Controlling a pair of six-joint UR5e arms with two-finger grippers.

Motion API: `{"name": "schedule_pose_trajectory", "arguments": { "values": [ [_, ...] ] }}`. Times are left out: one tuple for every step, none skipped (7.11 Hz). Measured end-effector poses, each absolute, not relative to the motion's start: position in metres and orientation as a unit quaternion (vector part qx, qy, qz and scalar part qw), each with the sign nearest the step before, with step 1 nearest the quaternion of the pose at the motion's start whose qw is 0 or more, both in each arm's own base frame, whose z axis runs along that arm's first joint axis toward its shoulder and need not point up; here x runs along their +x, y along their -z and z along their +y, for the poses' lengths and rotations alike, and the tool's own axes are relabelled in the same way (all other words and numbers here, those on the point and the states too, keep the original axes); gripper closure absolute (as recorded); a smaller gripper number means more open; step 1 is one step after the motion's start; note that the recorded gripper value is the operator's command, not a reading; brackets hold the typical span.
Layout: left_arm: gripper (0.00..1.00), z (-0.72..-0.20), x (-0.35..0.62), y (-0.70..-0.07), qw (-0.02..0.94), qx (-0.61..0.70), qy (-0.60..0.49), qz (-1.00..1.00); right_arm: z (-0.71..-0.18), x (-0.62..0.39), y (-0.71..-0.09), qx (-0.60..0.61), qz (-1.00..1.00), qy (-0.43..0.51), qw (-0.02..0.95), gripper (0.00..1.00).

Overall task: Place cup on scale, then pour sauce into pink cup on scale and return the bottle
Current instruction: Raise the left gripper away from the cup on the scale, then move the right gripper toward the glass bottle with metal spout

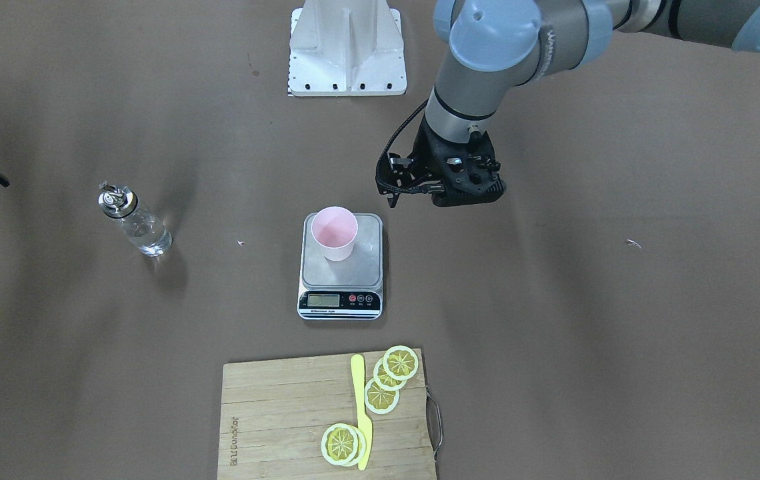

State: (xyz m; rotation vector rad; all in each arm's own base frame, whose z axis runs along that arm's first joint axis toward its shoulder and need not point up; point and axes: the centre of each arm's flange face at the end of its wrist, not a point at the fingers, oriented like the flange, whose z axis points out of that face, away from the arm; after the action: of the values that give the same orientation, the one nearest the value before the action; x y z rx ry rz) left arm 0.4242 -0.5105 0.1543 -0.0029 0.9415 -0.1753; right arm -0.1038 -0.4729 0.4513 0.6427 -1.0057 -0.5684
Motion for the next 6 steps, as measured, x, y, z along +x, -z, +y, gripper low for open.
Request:
{"name": "schedule_pose_trajectory", "arguments": {
  "values": [
    [0.0,-0.513,0.41,-0.163,0.889,0.004,0.078,0.451,-0.454,-0.097,-0.46,0.328,-0.466,0.27,0.776,0.01],
    [0.0,-0.516,0.398,-0.168,0.889,0.005,0.074,0.451,-0.438,-0.091,-0.465,0.357,-0.465,0.258,0.768,0.01],
    [0.0,-0.517,0.392,-0.171,0.889,0.006,0.074,0.452,-0.427,-0.088,-0.468,0.381,-0.463,0.241,0.763,0.01],
    [0.0,-0.517,0.387,-0.174,0.888,0.006,0.074,0.453,-0.415,-0.089,-0.475,0.41,-0.453,0.231,0.757,0.01],
    [0.0,-0.515,0.383,-0.177,0.888,0.007,0.075,0.453,-0.402,-0.094,-0.487,0.439,-0.441,0.227,0.749,0.01],
    [0.0,-0.514,0.381,-0.179,0.889,0.006,0.075,0.453,-0.389,-0.099,-0.51,0.463,-0.43,0.224,0.742,0.01]
  ]
}}
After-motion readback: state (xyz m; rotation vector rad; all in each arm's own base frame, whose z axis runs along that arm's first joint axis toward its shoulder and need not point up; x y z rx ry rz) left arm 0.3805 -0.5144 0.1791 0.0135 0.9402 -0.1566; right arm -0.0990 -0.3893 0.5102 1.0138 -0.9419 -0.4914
